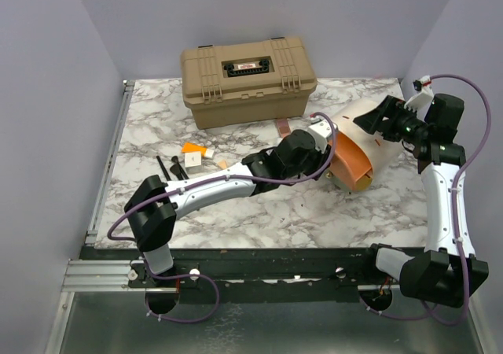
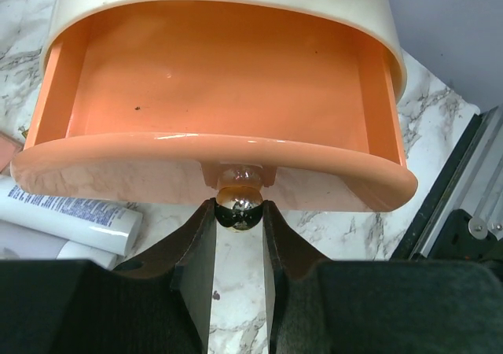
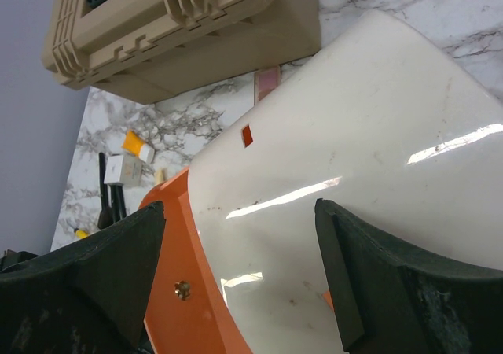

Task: Organize the makeup
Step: Open the drawer in the storage box.

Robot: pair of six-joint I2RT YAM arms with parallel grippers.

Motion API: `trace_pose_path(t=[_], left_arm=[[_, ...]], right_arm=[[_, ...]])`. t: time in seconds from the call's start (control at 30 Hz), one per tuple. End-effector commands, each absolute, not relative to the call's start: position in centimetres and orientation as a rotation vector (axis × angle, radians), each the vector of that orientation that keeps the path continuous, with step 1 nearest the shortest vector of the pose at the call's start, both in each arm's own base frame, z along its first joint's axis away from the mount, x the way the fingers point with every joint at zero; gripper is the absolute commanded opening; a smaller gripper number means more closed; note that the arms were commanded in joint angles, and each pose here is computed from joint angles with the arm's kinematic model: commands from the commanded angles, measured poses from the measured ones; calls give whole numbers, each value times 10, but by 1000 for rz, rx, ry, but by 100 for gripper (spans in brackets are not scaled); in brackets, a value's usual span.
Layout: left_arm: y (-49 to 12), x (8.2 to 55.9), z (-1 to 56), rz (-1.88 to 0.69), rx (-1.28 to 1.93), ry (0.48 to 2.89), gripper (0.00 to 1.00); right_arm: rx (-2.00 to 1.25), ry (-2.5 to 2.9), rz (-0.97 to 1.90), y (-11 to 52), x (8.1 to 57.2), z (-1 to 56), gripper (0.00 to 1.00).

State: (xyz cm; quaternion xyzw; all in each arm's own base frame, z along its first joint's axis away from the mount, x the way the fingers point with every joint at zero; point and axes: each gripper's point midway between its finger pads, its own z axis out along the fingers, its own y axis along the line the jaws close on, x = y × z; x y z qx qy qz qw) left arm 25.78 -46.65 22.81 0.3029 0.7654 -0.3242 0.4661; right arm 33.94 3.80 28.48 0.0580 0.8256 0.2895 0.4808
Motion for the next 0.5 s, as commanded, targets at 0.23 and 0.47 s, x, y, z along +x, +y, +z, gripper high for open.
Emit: trace_pose_path(t=[0.23, 0.47], left_arm=[[-460, 250, 255, -837, 748, 1823, 17], [-444, 242, 252, -848, 711, 1851, 17]], right_arm=[[300, 2244, 776, 43, 318, 230, 85], [292, 2246, 779, 43, 319, 230, 85]])
